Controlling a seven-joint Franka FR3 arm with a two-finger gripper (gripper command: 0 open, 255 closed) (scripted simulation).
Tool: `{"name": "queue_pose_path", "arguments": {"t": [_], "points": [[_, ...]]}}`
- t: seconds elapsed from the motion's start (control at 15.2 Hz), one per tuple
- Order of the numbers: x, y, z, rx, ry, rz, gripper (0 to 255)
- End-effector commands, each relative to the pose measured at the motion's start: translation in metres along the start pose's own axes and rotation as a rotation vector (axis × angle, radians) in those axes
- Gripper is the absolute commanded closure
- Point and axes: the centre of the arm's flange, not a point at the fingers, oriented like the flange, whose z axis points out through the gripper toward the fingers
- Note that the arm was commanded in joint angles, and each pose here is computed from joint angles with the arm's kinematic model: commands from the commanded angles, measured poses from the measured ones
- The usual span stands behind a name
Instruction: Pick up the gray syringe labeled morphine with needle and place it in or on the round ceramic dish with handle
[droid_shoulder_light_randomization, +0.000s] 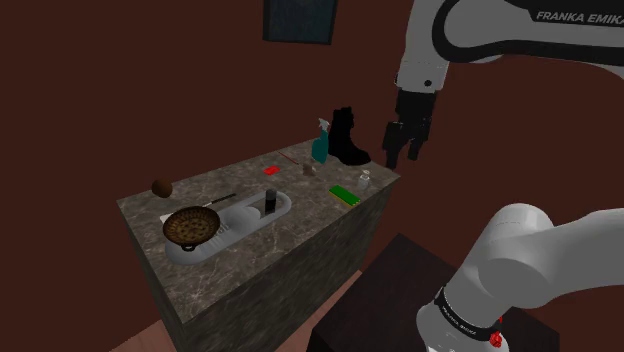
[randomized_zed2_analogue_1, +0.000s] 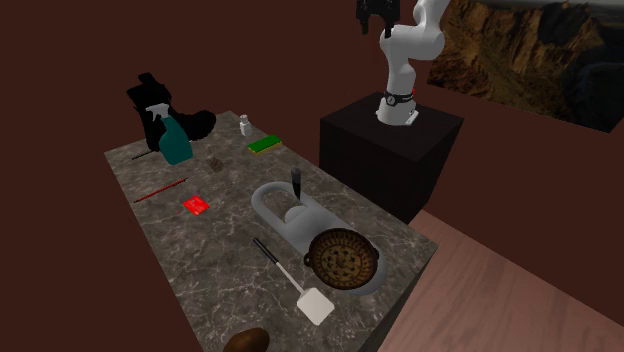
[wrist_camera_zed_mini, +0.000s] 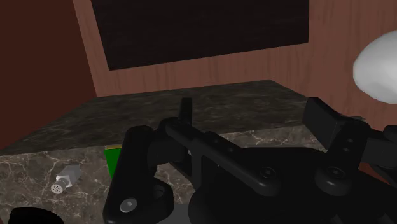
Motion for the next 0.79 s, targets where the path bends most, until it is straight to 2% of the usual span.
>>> {"name": "queue_pose_path", "arguments": {"t": [0.0,0.73], "points": [[0.0,0.0,0.0,0.0,0.0,0.0,0],[0.106,-0.024,0.08,-0.005,0.085,-0.006,0]]}}
